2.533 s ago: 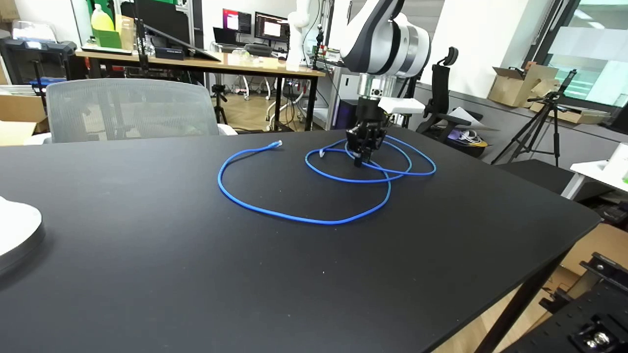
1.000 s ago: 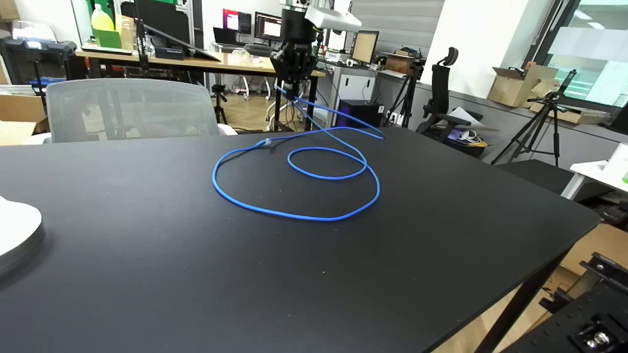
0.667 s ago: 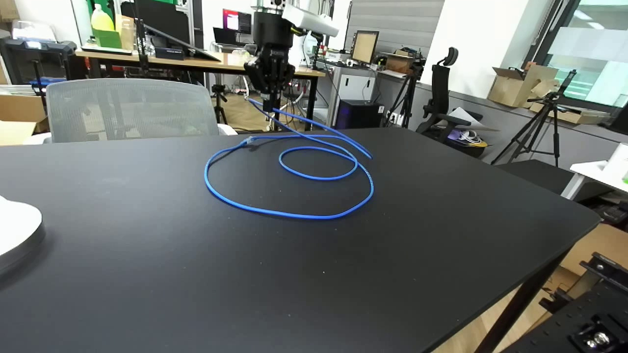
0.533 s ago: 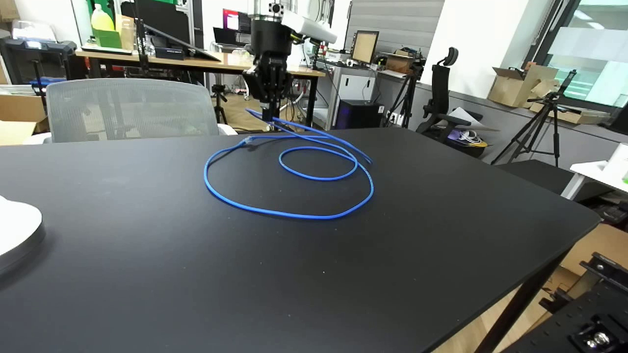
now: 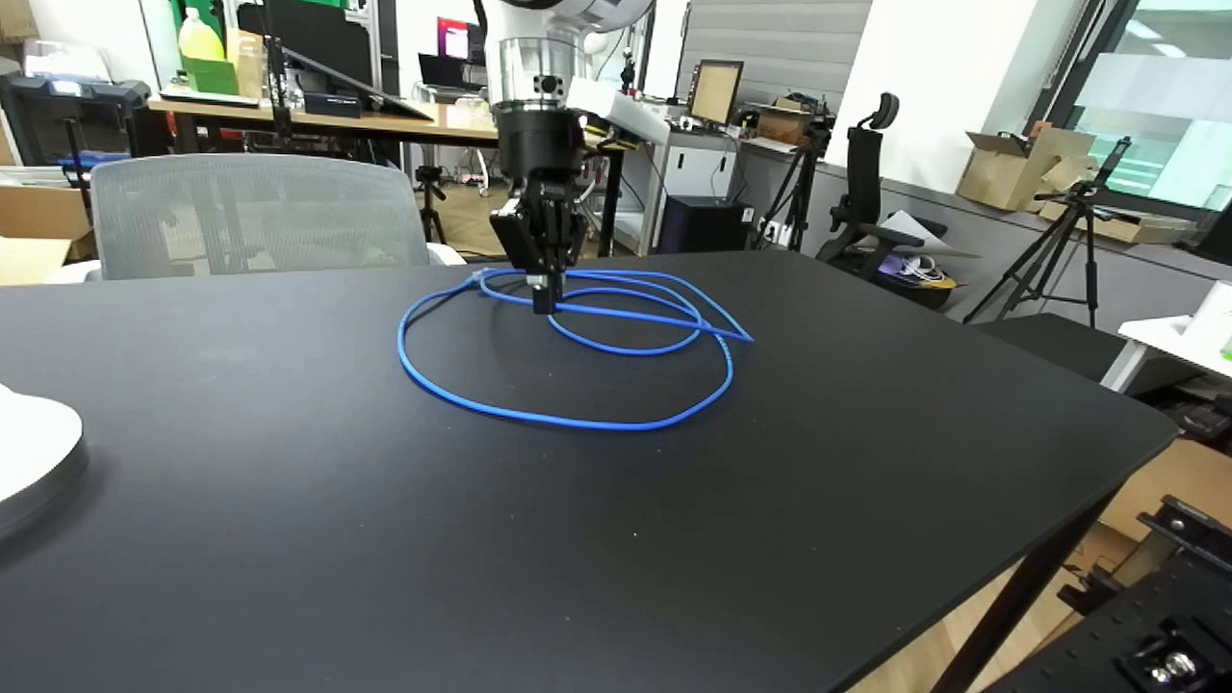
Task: Coil the cord
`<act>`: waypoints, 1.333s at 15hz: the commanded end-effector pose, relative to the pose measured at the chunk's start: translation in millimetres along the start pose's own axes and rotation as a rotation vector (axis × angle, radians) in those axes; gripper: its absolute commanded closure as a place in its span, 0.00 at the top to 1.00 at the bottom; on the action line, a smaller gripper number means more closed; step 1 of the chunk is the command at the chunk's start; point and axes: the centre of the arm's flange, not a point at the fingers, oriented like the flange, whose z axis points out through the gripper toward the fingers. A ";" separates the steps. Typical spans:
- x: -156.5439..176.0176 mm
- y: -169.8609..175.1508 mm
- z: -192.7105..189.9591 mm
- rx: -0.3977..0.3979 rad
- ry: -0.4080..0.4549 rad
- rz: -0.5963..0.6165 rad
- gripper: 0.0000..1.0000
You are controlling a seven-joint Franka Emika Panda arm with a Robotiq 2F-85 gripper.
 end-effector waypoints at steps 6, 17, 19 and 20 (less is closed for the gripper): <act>-16.6 4.5 4.4 0.084 -0.087 0.056 0.73; -55.2 62.9 -8.1 -0.191 0.163 0.249 1.00; -61.9 72.5 -4.6 -0.240 0.218 0.300 1.00; -65.9 77.2 -1.8 -0.256 0.232 0.325 1.00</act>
